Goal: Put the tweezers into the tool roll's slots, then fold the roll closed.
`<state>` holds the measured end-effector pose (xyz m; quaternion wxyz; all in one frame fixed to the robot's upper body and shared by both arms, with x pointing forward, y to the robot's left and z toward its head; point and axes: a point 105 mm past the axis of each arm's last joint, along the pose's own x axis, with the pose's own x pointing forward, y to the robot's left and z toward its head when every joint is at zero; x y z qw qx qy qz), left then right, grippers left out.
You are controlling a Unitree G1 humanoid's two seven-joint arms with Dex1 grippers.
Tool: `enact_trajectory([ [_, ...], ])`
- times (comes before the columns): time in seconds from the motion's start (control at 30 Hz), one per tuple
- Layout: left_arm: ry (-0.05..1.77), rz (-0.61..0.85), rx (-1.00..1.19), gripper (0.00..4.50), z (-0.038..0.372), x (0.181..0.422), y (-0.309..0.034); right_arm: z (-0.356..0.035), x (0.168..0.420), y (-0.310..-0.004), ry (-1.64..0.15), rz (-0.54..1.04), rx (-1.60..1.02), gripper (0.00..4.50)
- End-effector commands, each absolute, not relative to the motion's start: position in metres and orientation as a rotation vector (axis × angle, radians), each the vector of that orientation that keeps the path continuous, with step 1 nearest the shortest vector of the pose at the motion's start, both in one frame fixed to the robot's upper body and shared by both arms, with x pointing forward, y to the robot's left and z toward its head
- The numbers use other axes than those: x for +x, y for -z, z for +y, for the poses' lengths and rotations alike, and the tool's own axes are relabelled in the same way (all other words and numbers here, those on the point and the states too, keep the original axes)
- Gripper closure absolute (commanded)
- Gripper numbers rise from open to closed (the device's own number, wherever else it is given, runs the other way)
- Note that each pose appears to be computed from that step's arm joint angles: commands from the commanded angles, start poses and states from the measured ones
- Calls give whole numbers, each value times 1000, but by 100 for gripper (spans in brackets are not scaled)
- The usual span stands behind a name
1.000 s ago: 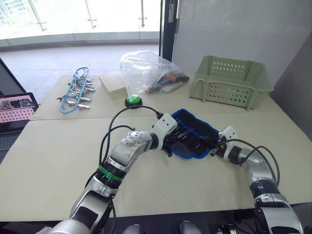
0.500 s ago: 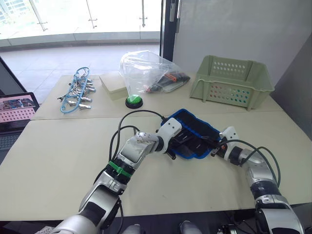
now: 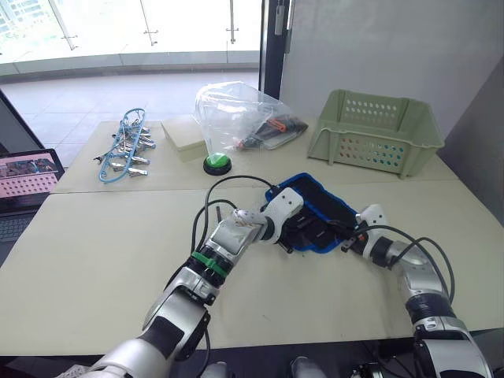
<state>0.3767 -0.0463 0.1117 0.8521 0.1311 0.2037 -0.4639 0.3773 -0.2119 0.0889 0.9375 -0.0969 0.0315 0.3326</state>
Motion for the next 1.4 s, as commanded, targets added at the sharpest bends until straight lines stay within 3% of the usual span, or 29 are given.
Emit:
enact_trajectory([
  [0.03,1019,352,292,445,-57,381,-128,-212,377,-97,-674,48,-211,450],
  [0.37,1052,332,336,445,-70,389,-123,-209,372,-96,-662,48,-202,450],
  [0.9,1118,250,437,445,-105,380,-107,-212,363,-82,-654,85,-204,450],
  [1.23,1096,172,403,445,-107,384,-114,-215,364,-77,-647,97,-202,450],
  [1.4,1085,171,323,272,-98,391,-124,-214,366,-75,-650,102,-204,450],
])
